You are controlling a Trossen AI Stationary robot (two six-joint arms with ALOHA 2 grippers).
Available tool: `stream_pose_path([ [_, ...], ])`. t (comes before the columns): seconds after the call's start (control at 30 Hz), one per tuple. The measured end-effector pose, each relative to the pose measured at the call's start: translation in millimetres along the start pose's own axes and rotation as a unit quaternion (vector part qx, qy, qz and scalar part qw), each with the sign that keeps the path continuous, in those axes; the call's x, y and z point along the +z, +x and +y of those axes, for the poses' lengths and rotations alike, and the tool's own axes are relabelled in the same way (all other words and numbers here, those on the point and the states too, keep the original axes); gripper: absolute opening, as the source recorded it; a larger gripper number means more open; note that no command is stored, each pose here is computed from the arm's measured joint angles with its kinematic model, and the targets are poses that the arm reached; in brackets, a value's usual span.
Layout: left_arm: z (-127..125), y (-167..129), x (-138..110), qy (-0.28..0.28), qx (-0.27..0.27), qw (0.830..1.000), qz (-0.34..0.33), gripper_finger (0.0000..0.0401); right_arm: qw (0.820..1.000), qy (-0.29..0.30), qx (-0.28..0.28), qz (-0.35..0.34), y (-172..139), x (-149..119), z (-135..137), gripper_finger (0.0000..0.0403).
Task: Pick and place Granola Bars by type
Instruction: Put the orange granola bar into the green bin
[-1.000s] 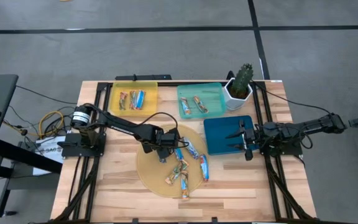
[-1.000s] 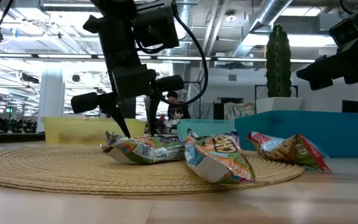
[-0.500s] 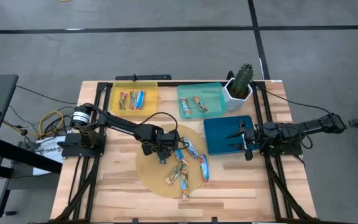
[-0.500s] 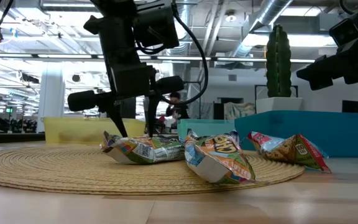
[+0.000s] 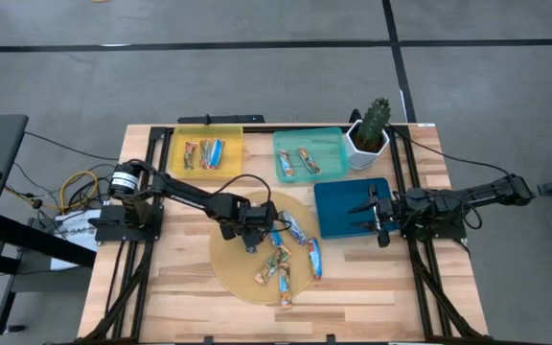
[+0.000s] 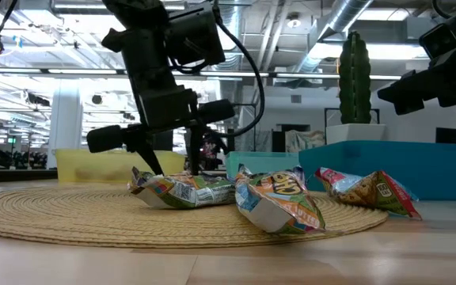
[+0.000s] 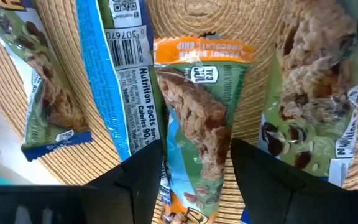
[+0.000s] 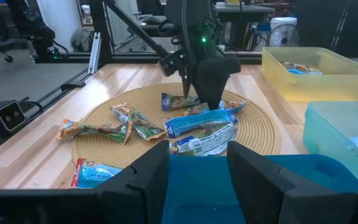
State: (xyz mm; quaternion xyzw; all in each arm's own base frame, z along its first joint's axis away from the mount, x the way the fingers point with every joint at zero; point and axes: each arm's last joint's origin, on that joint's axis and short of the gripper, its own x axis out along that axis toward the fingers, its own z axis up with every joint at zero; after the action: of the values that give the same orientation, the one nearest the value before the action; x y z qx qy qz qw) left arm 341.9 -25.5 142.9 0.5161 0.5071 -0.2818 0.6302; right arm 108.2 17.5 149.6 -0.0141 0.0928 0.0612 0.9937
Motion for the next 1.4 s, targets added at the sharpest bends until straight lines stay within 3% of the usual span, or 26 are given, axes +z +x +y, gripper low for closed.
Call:
stream_pose_path([
  [0.33,-0.3,0.1,-1.7,-0.002,0.005,1.0,0.023,0.0181,1.0,0.0,0.0,0.0,0.0,-0.1,0.0,0.0154],
  [0.7,-1.1,0.6,-1.3,-0.032,-0.003,0.999,0.009,0.0081,1.0,0.0,0.0,0.0,0.0,0.0,0.0,0.0154],
  [0.93,-0.9,0.5,-1.1,-0.049,-0.003,0.999,0.007,0.0038,1.0,0.0,0.0,0.0,0.0,0.0,0.0,0.0154],
  [1.4,2.2,-15.3,-0.1,-0.129,0.03,0.991,0.008,0.003,1.0,0.0,0.0,0.0,0.0,0.0,0.0,0.0154],
])
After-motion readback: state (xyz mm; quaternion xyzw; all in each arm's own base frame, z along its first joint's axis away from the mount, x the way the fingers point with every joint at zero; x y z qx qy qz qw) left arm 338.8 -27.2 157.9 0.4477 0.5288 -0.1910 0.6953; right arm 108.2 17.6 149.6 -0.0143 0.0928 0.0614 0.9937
